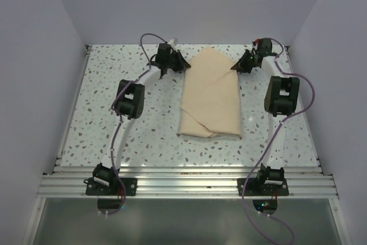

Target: Prepare the surgical pack

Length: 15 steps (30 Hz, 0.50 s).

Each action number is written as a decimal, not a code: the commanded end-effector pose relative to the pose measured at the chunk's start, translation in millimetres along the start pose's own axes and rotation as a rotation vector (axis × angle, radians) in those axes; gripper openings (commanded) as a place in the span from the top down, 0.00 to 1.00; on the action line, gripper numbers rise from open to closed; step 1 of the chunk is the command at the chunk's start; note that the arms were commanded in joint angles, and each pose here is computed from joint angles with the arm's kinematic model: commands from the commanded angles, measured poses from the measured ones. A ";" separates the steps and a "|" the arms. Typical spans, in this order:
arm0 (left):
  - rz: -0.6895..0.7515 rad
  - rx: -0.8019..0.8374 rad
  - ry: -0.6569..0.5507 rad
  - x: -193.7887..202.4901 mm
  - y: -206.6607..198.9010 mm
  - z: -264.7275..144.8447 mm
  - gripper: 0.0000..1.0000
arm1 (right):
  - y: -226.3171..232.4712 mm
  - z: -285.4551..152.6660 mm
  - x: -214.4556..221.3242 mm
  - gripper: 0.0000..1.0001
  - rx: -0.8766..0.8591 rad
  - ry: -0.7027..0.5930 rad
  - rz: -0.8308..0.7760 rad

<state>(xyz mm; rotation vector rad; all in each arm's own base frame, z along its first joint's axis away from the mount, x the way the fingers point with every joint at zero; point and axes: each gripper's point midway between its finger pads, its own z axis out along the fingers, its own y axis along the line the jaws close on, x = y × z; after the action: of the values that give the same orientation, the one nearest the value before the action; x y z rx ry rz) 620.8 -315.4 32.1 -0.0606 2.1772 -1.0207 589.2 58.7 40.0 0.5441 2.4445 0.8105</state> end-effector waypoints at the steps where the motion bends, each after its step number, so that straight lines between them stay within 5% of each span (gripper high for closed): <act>1: 0.050 0.028 -0.036 -42.7 -28.0 -40.8 1.00 | 42.1 -28.3 -12.2 1.00 -0.096 -0.013 0.009; 15: 0.110 0.045 0.077 -7.6 -65.8 -106.9 1.00 | 39.4 -72.3 59.2 1.00 -0.085 0.093 0.117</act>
<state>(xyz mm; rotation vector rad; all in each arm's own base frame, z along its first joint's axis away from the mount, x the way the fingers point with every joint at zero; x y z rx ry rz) 556.8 -288.8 82.8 0.0114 2.2646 -1.0202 516.6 82.4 54.5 0.6692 2.5201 0.9612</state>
